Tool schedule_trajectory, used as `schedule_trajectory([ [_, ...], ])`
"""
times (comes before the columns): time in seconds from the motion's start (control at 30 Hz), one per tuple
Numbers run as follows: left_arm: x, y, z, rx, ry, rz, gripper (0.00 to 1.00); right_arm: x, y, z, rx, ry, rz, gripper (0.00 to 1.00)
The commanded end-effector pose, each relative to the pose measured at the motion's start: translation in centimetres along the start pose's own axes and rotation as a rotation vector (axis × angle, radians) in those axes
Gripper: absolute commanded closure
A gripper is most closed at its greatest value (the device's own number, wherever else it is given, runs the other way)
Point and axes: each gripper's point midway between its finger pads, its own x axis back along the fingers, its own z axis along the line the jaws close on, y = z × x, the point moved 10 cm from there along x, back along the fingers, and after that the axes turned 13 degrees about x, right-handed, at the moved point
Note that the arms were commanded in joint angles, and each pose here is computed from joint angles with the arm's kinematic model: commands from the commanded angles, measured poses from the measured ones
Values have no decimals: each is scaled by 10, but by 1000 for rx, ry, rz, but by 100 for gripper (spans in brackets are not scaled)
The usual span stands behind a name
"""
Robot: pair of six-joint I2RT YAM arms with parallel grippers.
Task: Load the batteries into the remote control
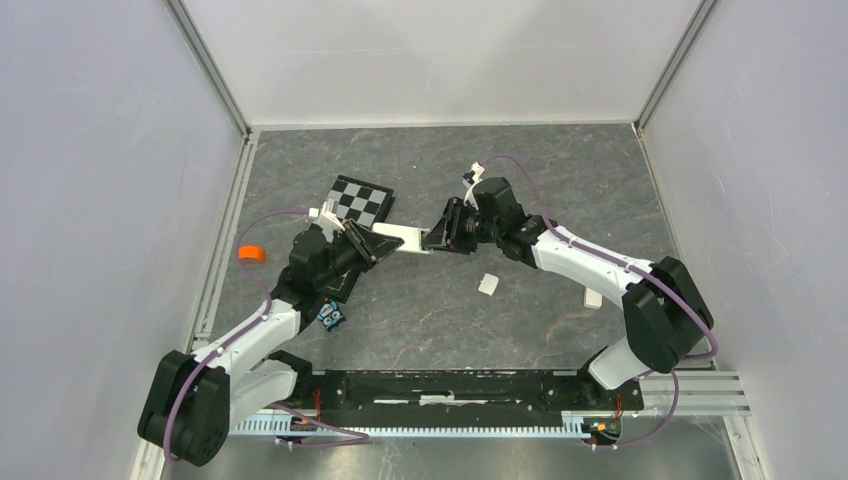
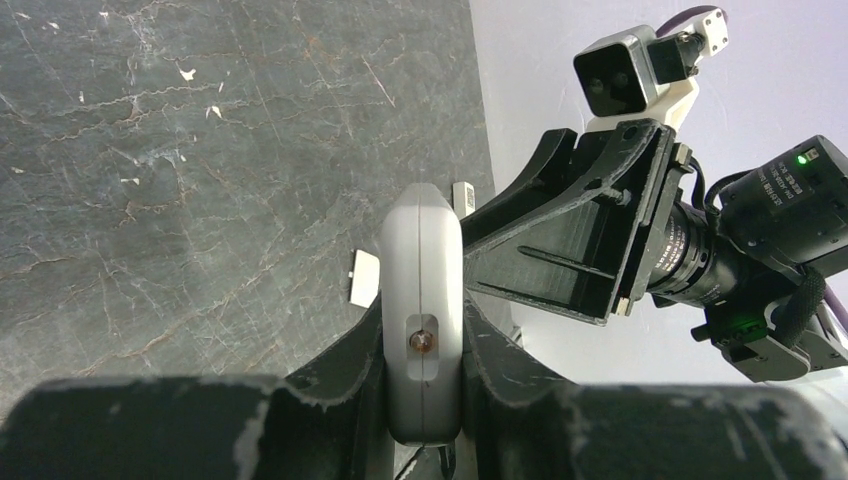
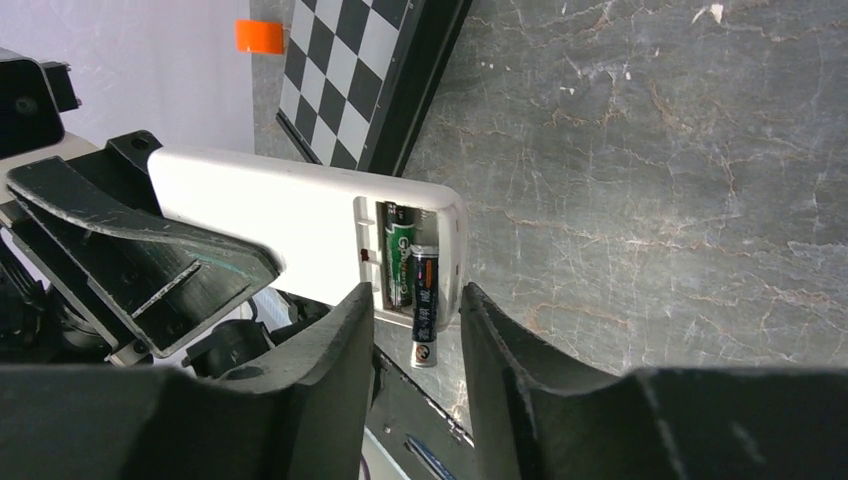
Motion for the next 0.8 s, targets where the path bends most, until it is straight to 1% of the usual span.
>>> schedule_trajectory([
  [0.0,0,1,-12,22,-60,10,98,7,15,14,14,63,-92,54],
  [0.1,0,1,-11,24,-42,15,98,14,18,17,37,94,-144,41],
  [0.2,1,2,-13,29,-28,23,98,22,19,16,64,122,-199,31],
  [0.33,3,2,-16,55,-19,52,98,33,17,11,115,135,-248,24],
  [0.37,3,2,-17,66,-21,64,98,36,18,11,150,144,-272,22],
  [0.47,4,2,-24,87,-45,142,98,50,22,10,291,141,-345,19],
  [0.5,4,3,-26,93,-54,175,98,54,24,9,339,132,-361,16],
  [0.57,7,5,-32,90,-91,255,98,62,27,6,461,90,-370,8],
  [0.63,9,8,-37,78,-110,341,98,69,30,5,562,81,-357,3],
  [0.7,10,11,-38,76,-119,420,98,76,30,9,640,114,-355,2],
  [0.77,8,14,-36,87,-124,486,98,80,28,14,710,200,-344,2],
])
